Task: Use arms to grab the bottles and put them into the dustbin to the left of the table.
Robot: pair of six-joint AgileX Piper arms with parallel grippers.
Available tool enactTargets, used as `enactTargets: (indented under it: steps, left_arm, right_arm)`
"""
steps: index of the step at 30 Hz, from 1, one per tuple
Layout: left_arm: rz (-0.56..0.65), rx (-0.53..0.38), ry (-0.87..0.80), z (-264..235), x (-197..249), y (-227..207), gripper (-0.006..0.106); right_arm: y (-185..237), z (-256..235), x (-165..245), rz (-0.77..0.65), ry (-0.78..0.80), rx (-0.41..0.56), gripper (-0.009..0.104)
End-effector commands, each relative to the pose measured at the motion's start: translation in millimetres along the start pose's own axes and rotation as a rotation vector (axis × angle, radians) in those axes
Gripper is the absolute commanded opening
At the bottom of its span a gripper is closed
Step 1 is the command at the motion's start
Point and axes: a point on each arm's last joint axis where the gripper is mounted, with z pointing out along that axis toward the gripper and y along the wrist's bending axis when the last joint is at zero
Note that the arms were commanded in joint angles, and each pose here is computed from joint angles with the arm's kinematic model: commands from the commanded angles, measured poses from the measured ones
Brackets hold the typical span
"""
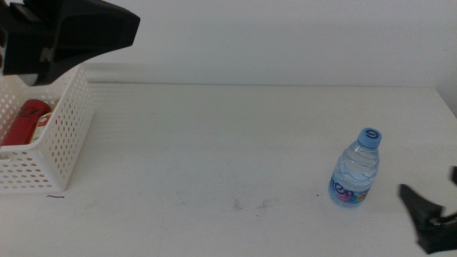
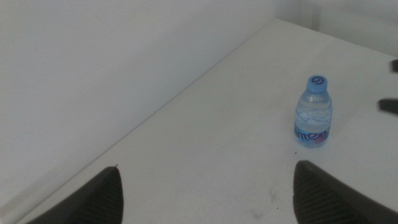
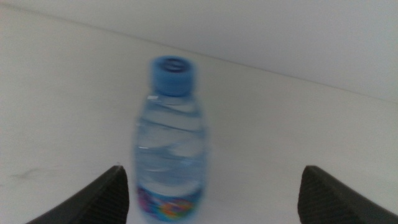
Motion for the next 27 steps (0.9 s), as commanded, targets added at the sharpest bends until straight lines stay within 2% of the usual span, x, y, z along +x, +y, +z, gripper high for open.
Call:
enactTargets:
  steps: [1,4,12,15,21,27]
  left_arm:
    - [-0.002,-0.005,-0.017,-1.4,-1.5,0.2,0.094]
    - [-0.002,-0.005,-0.017,-1.4,-1.5,0.2,0.094]
    - [-0.002,-0.005,-0.017,-1.4,-1.5,0.2,0.094]
    - [-0.002,-0.005,-0.017,-1.4,-1.5,0.2,0.094]
    - [-0.002,-0.005,-0.017,-1.4,-1.5,0.2,0.094]
    - [-0.002,-0.005,-0.017,-1.4,-1.5,0.2,0.094]
  right_arm:
    - [9.6,15.1,-0.8,-0.045,-0.036,-0.069,0.082]
    - [21.3,32.9,6.1,-0.046,-0.032,-0.136,0.082]
    - [28.9,66.5,28.7,-0.013,-0.036,-0.166,0.082]
    - [28.4,77.6,32.5,0.013,-0.058,-0.145,0.082]
    - [25.5,104.0,44.7,0.054,-0.004,-0.085,0.082]
    - [26.3,125.5,41.8,0.057,-0.013,-0.080,0.081]
